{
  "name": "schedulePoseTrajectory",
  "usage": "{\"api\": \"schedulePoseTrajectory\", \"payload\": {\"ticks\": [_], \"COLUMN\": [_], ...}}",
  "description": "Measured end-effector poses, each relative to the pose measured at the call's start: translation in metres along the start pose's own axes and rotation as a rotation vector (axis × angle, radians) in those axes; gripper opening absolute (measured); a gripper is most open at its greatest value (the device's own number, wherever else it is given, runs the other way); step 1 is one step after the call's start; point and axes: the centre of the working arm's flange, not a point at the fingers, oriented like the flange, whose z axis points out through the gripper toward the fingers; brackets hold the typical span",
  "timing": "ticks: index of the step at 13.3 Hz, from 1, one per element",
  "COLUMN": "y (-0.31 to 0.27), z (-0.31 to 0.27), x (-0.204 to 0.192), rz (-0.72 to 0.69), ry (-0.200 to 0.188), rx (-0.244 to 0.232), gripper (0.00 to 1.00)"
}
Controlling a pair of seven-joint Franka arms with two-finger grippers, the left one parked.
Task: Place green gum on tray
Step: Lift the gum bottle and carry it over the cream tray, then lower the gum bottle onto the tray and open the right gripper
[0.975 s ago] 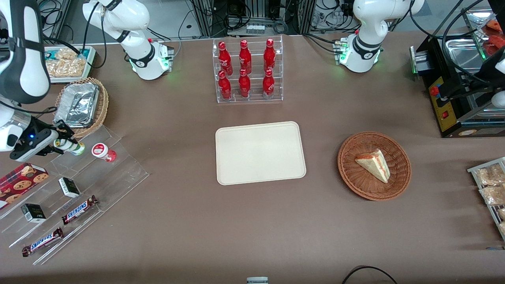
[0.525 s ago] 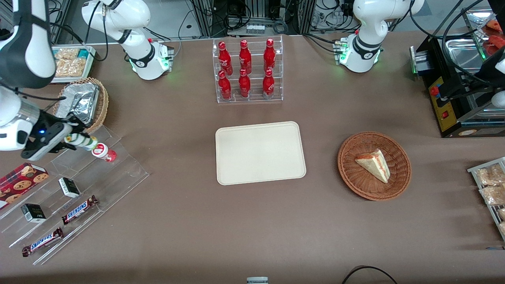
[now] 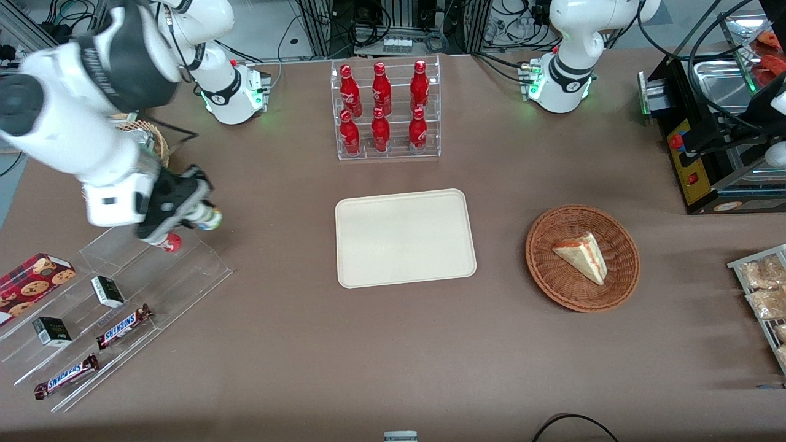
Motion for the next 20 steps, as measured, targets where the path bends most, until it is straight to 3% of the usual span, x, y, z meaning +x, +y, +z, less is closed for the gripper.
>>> {"api": "schedulePoseTrajectory", "payload": {"ticks": [5,8,16,20], "y": [-0.065,-0.1,-0.193,-0.237], "z": [0.045,0.078,0.174,0.23], "x": [0.092,0.134,0.192,0.212], "rz": [0.034,0.125,0.496,0.634], "ry": [-0.039,-0.045,0.007,0.064], "rx": [-0.007,-0.012,-0.015,-0.012], "gripper": [0.55,0.55,0.55,0.55]}}
